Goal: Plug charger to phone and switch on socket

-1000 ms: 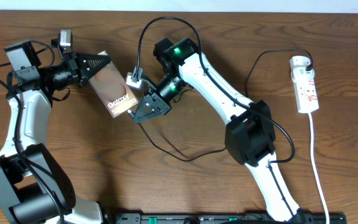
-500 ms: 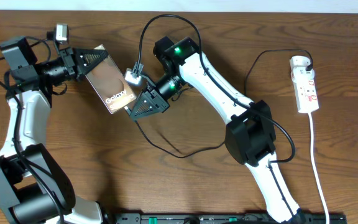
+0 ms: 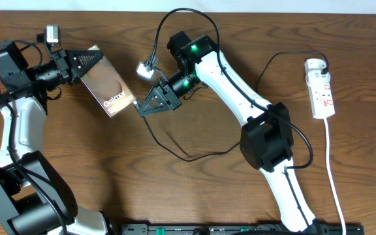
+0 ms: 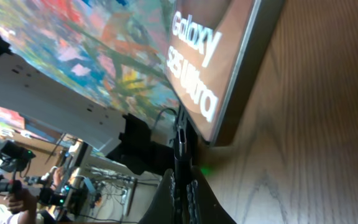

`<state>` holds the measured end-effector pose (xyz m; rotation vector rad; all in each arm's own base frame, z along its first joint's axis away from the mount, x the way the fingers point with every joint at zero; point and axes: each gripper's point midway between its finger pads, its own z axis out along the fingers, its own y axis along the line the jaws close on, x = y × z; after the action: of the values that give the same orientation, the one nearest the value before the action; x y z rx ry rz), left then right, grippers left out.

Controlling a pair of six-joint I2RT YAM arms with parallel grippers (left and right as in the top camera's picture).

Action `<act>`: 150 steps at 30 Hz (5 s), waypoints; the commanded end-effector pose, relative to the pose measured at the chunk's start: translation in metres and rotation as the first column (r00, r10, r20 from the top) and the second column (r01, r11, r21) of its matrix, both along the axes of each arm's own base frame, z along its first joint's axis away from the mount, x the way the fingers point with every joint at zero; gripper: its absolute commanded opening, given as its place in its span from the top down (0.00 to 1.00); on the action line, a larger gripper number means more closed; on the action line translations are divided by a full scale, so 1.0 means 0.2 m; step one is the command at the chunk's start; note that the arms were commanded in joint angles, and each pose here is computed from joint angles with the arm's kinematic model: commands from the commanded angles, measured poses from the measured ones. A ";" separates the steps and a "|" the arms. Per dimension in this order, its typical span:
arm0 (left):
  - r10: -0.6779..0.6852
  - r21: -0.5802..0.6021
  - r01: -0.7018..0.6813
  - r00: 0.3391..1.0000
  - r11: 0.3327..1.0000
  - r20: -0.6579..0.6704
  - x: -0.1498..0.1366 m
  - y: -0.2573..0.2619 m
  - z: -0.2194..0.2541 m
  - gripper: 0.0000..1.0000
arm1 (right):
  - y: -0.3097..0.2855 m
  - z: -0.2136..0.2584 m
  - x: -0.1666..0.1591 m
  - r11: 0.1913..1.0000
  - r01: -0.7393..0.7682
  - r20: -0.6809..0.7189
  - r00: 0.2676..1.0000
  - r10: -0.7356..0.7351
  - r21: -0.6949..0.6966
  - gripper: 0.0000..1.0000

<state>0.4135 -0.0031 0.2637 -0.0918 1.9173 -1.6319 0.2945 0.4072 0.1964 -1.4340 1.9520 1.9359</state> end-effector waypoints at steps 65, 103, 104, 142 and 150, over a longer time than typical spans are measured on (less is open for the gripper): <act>-0.096 0.029 0.094 0.990 0.995 0.105 -0.05 -0.12 0.06 0.93 | 0.05 -0.09 -0.07 0.986 -0.016 -0.131 0.991 0.038 0.167 0.99; -0.123 0.029 0.121 0.988 0.992 0.092 -0.09 -0.18 0.01 0.93 | 0.05 -0.09 -0.07 0.986 -0.015 -0.131 0.991 0.037 0.166 0.99; -0.122 0.023 0.121 0.989 0.992 0.080 -0.09 -0.18 0.00 0.93 | 0.05 -0.09 -0.07 0.986 -0.015 -0.131 0.991 0.037 0.166 0.99; -0.074 0.057 0.068 0.991 0.996 0.112 -0.03 -0.12 0.03 0.92 | 0.05 -0.13 -0.07 0.992 -0.018 -0.116 0.993 0.032 0.124 0.99; -0.076 0.050 0.071 0.992 0.996 0.103 -0.03 -0.13 0.03 0.93 | 0.05 -0.13 -0.07 0.992 -0.018 -0.116 0.993 0.032 0.124 0.99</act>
<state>0.4120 -0.0277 0.2593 0.0626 1.9116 -1.5902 0.2775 0.4180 0.1659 -1.3719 1.8466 2.1328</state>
